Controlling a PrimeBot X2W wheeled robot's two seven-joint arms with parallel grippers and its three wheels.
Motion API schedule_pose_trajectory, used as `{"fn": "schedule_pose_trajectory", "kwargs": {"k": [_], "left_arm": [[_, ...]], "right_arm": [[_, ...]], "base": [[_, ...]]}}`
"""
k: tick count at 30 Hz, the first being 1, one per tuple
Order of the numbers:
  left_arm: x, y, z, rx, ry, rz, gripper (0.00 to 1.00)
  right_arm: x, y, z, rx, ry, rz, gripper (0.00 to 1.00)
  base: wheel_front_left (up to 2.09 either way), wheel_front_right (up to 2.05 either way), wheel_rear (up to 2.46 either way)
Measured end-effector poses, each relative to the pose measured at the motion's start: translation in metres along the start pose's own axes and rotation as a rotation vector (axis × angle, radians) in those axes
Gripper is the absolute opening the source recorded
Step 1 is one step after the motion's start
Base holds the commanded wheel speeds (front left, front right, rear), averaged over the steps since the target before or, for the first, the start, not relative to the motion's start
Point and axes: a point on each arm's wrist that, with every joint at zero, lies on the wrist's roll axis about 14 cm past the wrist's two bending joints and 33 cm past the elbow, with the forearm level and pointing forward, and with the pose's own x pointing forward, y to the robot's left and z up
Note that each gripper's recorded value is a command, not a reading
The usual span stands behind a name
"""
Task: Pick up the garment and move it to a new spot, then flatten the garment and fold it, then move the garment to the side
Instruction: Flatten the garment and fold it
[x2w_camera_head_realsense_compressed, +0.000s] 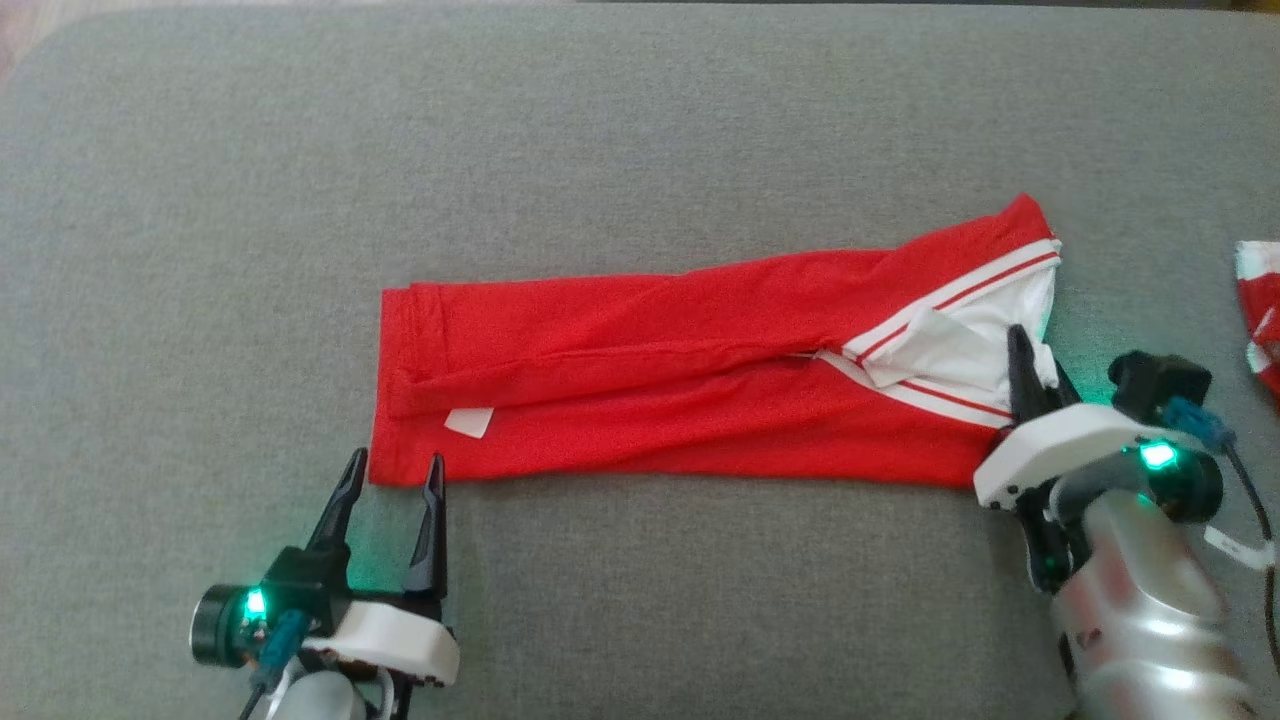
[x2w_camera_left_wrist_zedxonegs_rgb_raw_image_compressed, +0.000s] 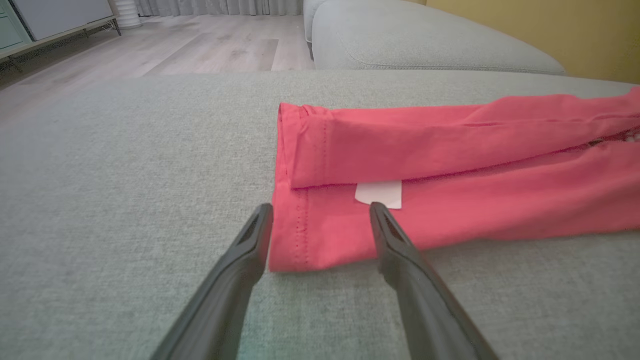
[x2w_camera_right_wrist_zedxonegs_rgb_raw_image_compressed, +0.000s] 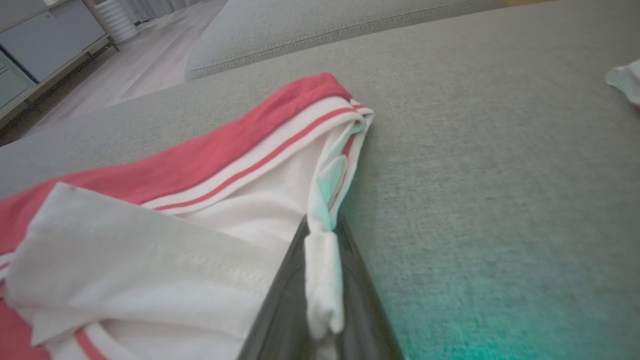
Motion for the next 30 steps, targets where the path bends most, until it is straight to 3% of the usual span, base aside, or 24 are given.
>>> {"fn": "schedule_pose_trajectory", "kwargs": {"k": [3,7,10,15,21,30], "left_arm": [[0.001,-0.004,0.004,0.002,-0.013,-0.012,1.0],[0.002,-0.011,0.012,0.013,-0.035,-0.033,1.0],[0.0,-0.015,0.015,0.015,-0.046,-0.045,1.0],[-0.009,-0.02,0.013,0.019,-0.042,-0.062,1.0],[-0.023,-0.01,0.012,0.013,-0.046,-0.025,1.0],[-0.056,0.014,-0.004,-0.012,-0.019,0.069,1.0]], "right_arm": [[-0.007,-0.013,0.006,0.007,-0.042,-0.032,0.0],[-0.025,-0.056,0.019,-0.022,-0.092,-0.125,0.0],[-0.034,-0.051,0.055,-0.044,-0.22,-0.105,0.0],[-0.041,0.026,0.085,-0.006,-0.352,0.101,0.0],[-0.056,0.123,0.049,0.067,-0.263,0.379,0.0],[-0.064,0.24,0.048,0.085,-0.191,0.717,0.0]], "base": [[0.0,0.0,0.0],[0.0,0.0,0.0],[0.0,0.0,0.0],[0.0,0.0,0.0],[0.0,0.0,0.0],[0.0,0.0,0.0]]}}
